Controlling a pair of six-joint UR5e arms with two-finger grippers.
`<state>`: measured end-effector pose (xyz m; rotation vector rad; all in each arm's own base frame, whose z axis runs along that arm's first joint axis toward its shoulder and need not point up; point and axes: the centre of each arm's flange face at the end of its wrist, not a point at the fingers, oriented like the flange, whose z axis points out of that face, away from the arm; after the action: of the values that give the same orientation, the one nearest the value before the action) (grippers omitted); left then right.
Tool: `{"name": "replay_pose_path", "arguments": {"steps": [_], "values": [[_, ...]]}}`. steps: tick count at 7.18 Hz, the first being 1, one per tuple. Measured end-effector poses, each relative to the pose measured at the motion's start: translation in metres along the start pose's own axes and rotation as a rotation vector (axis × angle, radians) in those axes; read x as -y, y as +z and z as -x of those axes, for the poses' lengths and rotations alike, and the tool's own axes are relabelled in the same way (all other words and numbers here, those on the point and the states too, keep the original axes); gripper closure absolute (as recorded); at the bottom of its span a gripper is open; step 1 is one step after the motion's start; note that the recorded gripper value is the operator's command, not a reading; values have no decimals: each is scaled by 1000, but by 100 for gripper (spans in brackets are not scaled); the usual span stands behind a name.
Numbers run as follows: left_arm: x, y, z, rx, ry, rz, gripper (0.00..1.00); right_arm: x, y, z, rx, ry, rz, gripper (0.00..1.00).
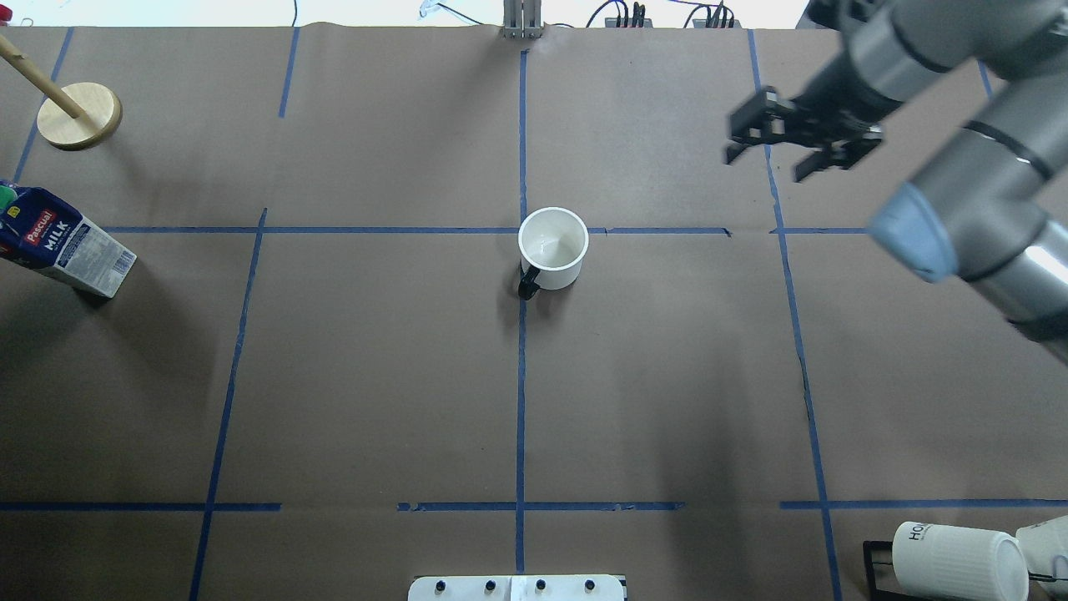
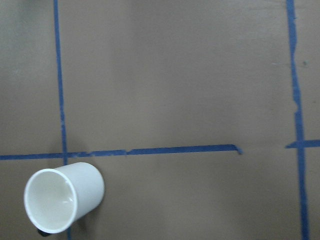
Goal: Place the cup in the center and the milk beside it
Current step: 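Open the right gripper and lift it back away from the mug, then grasp the blue milk carton with the left gripper and lift it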
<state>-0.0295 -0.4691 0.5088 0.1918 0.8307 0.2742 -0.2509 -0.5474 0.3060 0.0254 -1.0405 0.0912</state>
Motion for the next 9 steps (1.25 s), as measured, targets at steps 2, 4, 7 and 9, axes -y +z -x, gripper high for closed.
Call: {"name": "replay_pose_path", "arguments": {"steps": [2,4,7,9], "values": [[41,25,-47,-16,-25,37,0,-30,-21,-107,-63,-85,-3,0],[77,59,-64,-25,-16,91,0,-45,-27,-156,-97,-133,7,0],[106,85,-62,1,-18,131,0,-48,-27,-166,-106,-141,10,0],[116,95,-62,3,-31,142,0,-50,-26,-170,-112,-138,11,0]]}}
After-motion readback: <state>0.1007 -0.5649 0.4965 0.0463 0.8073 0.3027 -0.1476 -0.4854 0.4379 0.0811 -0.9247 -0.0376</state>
